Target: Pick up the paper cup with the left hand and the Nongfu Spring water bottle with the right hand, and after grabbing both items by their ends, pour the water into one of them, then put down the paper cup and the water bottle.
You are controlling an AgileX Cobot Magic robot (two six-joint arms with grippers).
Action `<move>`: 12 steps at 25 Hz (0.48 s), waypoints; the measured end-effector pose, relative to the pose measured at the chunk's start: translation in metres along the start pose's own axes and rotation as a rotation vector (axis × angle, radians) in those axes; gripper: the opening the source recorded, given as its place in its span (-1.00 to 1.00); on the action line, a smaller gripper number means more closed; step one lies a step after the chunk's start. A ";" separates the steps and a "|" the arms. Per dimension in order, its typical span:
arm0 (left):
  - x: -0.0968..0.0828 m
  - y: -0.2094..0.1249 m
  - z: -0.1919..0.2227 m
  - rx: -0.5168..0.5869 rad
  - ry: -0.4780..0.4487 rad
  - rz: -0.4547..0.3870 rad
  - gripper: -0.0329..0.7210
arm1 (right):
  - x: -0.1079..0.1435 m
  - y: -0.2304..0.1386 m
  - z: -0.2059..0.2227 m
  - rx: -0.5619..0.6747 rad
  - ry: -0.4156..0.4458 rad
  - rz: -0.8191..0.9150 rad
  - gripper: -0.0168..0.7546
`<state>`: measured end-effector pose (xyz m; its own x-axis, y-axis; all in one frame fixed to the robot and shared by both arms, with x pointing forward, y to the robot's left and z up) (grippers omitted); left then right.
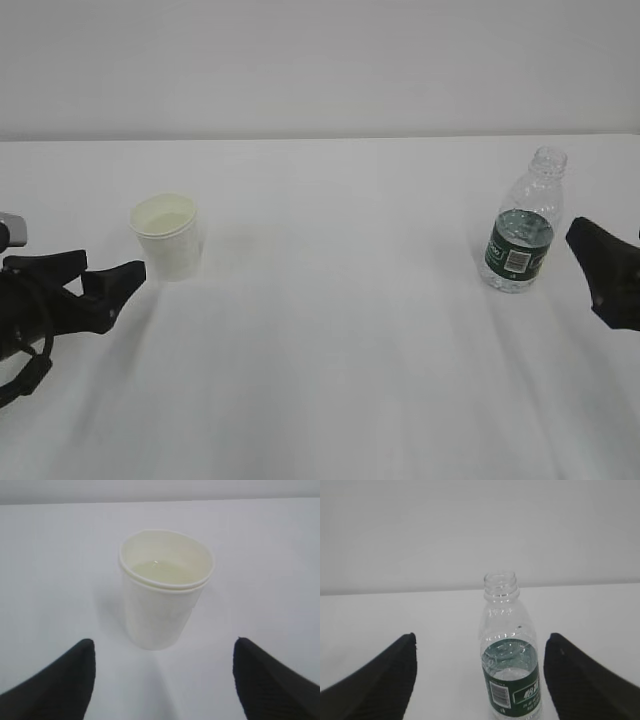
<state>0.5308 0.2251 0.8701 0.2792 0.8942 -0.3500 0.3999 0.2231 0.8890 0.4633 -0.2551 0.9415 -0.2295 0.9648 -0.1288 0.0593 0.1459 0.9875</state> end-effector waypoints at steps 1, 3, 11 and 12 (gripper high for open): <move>-0.001 0.000 -0.003 0.000 0.002 -0.006 0.73 | -0.001 0.002 -0.001 -0.011 -0.006 0.003 0.58; -0.002 0.000 -0.009 0.001 0.002 -0.030 0.71 | -0.003 0.009 -0.003 -0.038 -0.021 0.006 0.58; -0.016 0.023 -0.025 -0.077 -0.041 -0.063 0.65 | -0.012 0.021 -0.009 -0.096 -0.080 0.077 0.58; -0.018 0.028 -0.027 -0.095 -0.050 -0.066 0.65 | -0.012 0.021 -0.009 -0.097 -0.080 0.080 0.58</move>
<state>0.5135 0.2255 0.9094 0.2995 0.8561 -0.4211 0.3350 0.3189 0.8866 0.4584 -0.2651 0.9648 -0.1497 0.9873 -0.0527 -0.0204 0.0502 0.9985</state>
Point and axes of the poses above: a point on each arm's last joint axis where the gripper is mounted, z pointing out along that axis toward the gripper, x along the wrist's bending axis when the last joint is at zero, y = z × x, the point moved 4 cm from there along z, pointing out along that axis toward the gripper, and after that the axes turned 12 degrees about -z, right-handed, at the moved point
